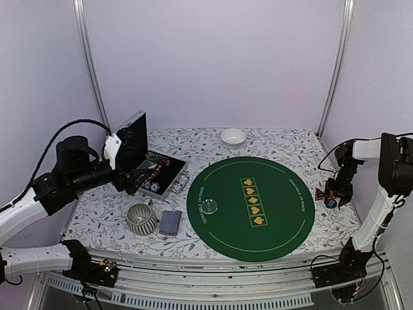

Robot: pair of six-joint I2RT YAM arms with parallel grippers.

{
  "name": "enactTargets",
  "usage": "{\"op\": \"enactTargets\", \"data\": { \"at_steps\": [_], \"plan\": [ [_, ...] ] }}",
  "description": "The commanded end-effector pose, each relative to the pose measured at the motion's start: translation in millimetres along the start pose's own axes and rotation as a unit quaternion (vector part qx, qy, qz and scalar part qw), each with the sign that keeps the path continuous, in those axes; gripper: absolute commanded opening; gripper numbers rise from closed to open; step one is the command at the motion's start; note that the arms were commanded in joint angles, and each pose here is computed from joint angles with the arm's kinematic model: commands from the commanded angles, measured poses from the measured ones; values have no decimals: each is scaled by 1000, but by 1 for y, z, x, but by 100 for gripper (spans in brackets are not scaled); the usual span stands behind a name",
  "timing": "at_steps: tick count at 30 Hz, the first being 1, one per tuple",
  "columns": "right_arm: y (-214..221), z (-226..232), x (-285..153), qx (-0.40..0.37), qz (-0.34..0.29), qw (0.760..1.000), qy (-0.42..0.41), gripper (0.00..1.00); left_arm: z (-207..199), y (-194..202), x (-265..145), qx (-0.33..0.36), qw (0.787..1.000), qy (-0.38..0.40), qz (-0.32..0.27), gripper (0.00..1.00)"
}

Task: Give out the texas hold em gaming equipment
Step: Pick up the small blind button from the corner of the board.

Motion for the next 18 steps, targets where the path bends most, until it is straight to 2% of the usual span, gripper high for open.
{"op": "enactTargets", "data": {
  "at_steps": [1,10,18],
  "plan": [
    [-2,2,12,-4,8,1000,-8,61,2,-1,-1,4,1000,-3,-9,98],
    [5,6,13,-6,12,1000,-3,52,2,0,-1,3,1000,-2,-8,98],
    [3,14,11,-13,7,1000,-19,37,2,-1,-1,4,1000,-2,-9,98]
  ]
}}
Point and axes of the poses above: each gripper's point midway between its finger pads, its own x axis out along the fingers, its own z axis along the line the jaws close on, y = z × x, the point moved 5 cm from there along -x, back along the fingers, and after that the axes turned 13 degrees about -x, right-handed, at the moved point
